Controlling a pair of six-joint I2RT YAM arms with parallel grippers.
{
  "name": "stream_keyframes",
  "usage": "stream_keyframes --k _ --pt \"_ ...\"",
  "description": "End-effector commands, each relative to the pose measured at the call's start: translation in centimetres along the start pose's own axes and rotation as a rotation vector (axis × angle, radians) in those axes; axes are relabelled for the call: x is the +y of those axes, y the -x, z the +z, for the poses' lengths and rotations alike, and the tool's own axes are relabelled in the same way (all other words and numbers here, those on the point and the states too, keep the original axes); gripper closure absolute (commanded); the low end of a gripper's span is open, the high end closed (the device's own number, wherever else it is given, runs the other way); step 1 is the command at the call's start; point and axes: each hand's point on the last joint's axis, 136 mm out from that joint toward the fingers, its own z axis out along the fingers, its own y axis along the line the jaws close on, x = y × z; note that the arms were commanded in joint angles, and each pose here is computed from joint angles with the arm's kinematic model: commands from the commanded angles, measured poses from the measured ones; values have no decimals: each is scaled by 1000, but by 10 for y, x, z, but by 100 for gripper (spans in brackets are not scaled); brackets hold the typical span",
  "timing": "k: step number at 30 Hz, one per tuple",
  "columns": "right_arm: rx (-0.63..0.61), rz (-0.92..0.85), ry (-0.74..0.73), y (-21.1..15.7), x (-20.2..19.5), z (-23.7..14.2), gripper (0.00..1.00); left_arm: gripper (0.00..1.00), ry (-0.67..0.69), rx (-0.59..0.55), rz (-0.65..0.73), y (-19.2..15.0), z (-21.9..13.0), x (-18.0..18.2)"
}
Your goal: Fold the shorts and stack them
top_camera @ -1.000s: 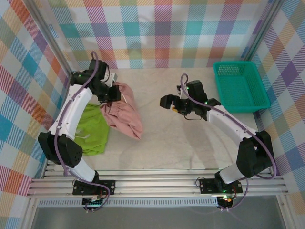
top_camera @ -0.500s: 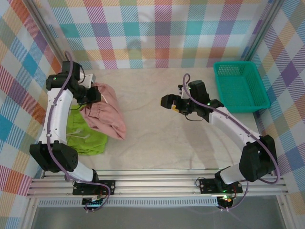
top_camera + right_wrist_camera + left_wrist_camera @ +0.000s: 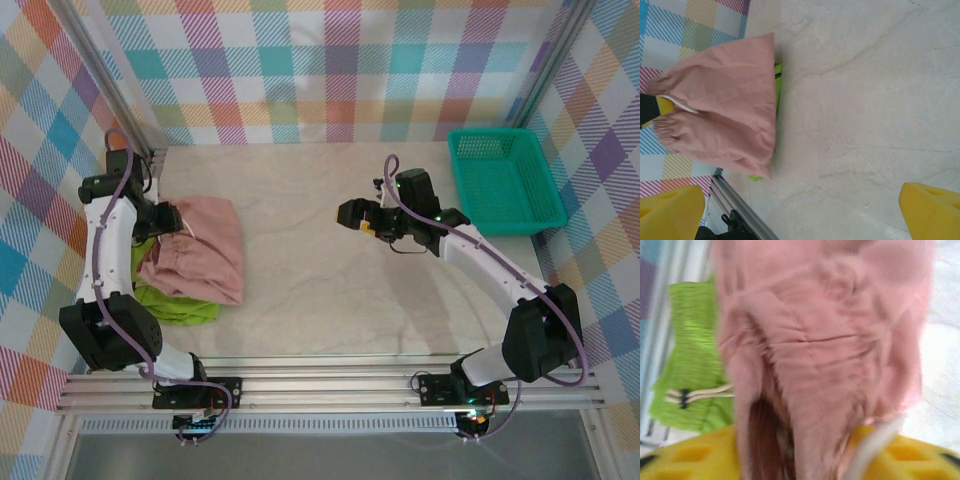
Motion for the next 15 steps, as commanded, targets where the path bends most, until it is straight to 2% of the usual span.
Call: stream_keyframes --k 1,4,6,8,10,15 --pt "41 30 -6 -13 -10 3 0 18 186 -11 -117 8 4 49" --pt "40 30 -15 -18 -14 2 0 6 131 -42 -177 18 -6 45" --pt "36 30 -19 -20 -16 1 0 0 -46 -110 -192 26 -20 16" --pt "38 33 -24 -22 -18 2 1 0 -259 -181 -223 32 -34 -19" --pt "38 34 -23 -22 -19 2 0 0 -417 -198 -241 30 -38 -48" --pt "43 37 -17 -25 -21 5 0 0 -608 -126 -229 14 -15 -106"
